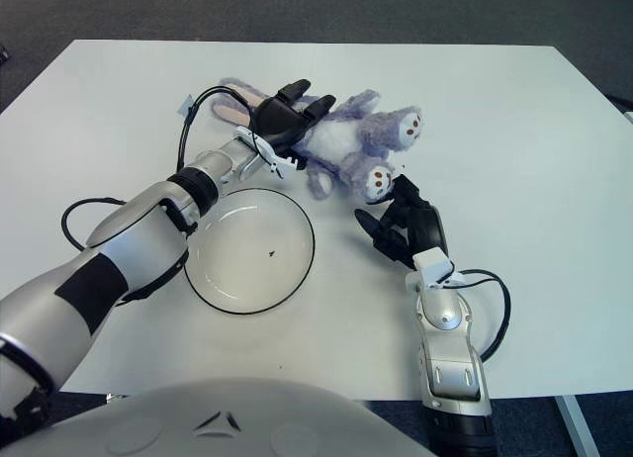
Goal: Put the doll into the plate.
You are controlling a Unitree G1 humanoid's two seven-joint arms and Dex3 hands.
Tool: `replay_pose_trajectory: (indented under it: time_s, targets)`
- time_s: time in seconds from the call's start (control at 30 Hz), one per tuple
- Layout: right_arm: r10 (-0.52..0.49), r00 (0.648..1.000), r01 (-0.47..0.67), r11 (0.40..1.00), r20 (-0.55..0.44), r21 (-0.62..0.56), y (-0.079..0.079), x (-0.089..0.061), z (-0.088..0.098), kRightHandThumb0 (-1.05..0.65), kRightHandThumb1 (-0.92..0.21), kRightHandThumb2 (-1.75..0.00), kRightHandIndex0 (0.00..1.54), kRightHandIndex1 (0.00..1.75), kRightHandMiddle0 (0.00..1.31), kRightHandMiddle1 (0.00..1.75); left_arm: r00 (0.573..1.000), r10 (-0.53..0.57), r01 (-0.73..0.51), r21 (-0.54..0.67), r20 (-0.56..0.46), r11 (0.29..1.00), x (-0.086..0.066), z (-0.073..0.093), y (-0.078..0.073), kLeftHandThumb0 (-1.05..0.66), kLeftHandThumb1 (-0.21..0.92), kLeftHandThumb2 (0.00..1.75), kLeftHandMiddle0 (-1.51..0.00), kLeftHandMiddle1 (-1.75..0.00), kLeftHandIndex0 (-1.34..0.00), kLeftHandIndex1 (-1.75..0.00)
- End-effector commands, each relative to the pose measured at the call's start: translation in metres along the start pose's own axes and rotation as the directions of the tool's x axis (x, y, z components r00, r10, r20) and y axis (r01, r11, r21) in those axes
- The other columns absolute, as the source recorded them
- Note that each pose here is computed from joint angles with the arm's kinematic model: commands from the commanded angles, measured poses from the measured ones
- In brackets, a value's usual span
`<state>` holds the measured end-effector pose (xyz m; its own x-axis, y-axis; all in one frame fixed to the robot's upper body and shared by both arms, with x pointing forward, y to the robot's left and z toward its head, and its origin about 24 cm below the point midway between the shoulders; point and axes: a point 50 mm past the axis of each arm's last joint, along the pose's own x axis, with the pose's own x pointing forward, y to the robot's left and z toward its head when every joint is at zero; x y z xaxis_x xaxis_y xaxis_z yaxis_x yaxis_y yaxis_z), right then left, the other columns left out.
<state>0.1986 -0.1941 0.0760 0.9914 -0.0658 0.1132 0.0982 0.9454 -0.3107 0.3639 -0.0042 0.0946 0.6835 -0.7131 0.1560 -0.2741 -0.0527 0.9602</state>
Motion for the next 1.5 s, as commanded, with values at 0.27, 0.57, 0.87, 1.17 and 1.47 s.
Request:
replay_pose_trajectory:
  time_s: [0.27,0.57,0.87,1.17,1.47]
  targets:
    - [0.024,0.999,-0.024,1.0,-0.032,-0.006,0.0012,-0.0047,-0.0069,-0.36,-0.92,-0.29,0.74,1.75,0.45,1.5,0.996,-0.092,0.092,0.025,0.012,0.995,-0.0155,0.0029,-0.0227,-0.39,0.74,0.0,-0.18,-0.88,-0.6,-0.06]
    - [0.033,0.999,-0.034,0.999,-0.028,-0.011,0.001,-0.0056,-0.0067,-0.36,-0.92,-0.29,0.75,1.75,0.45,1.5,0.992,-0.128,0.128,-0.02,-0.002,0.992,-0.0177,-0.0018,-0.0244,-0.11,0.78,0.01,-0.1,-1.19,-0.65,-0.17]
    - [0.038,0.999,-0.039,0.999,-0.027,-0.01,0.0009,-0.0057,-0.0066,-0.36,-0.92,-0.29,0.75,1.75,0.45,1.5,0.986,-0.166,0.166,-0.034,0.007,0.985,-0.0184,-0.0028,-0.0256,-0.03,0.82,0.0,-0.09,-1.22,-0.56,-0.38]
    - [0.048,0.999,-0.049,0.999,-0.025,-0.008,0.0004,-0.0064,-0.0063,-0.36,-0.92,-0.29,0.75,1.75,0.45,1.5,0.952,-0.304,0.306,-0.112,0.041,0.945,-0.0184,-0.0028,-0.0284,0.3,0.91,0.18,-0.48,-1.39,-0.36,-1.05]
    - [0.057,0.998,-0.057,0.998,-0.025,-0.007,0.0006,-0.0069,-0.0063,-0.36,-0.92,-0.29,0.76,1.75,0.45,1.5,0.901,-0.428,0.434,-0.128,0.073,0.892,-0.0164,-0.0056,-0.0268,0.06,0.64,0.78,-0.47,-1.61,-0.35,-1.52]
